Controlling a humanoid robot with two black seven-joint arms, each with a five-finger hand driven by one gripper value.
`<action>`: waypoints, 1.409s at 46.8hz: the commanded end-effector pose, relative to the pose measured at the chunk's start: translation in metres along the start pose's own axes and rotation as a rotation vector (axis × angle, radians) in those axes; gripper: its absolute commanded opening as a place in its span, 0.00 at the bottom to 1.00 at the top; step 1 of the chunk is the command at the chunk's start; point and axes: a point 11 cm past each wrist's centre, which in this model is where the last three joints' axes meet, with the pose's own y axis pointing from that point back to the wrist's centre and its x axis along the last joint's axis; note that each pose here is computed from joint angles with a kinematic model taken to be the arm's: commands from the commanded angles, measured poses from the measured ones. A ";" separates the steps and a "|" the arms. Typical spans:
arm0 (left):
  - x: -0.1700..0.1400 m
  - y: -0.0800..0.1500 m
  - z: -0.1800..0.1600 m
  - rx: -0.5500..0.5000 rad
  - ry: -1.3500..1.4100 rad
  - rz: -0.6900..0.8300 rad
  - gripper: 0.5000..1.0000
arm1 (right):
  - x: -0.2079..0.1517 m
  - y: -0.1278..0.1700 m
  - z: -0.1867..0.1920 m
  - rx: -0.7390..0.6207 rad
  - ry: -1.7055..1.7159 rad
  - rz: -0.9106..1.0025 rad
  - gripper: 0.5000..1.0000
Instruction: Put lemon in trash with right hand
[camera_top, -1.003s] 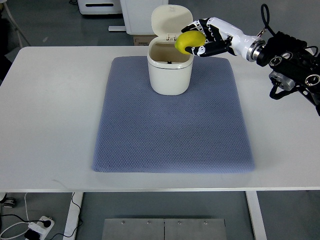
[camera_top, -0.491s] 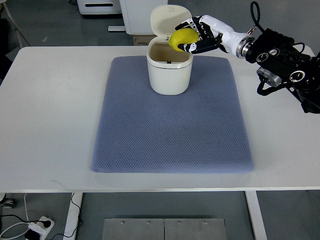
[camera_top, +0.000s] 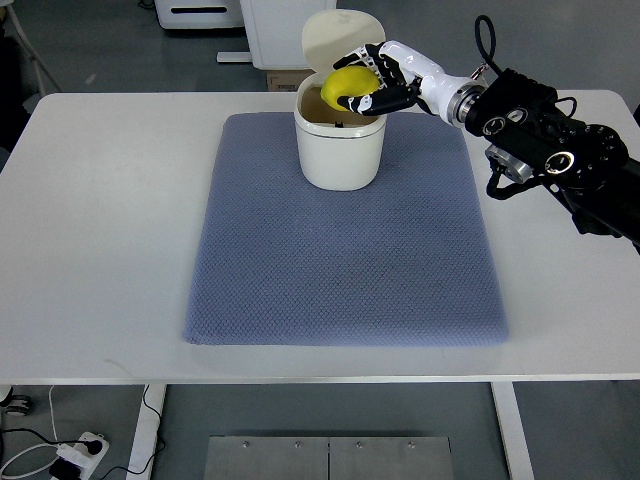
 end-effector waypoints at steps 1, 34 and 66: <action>0.000 0.000 0.000 0.000 0.000 0.000 1.00 | 0.000 0.000 -0.001 0.003 -0.013 0.002 0.30; 0.000 0.000 0.000 0.000 0.000 0.000 1.00 | 0.000 0.005 0.000 0.010 -0.043 -0.063 0.87; 0.000 0.000 0.000 0.000 0.000 0.000 1.00 | 0.050 0.065 0.042 -0.003 -0.143 0.009 0.95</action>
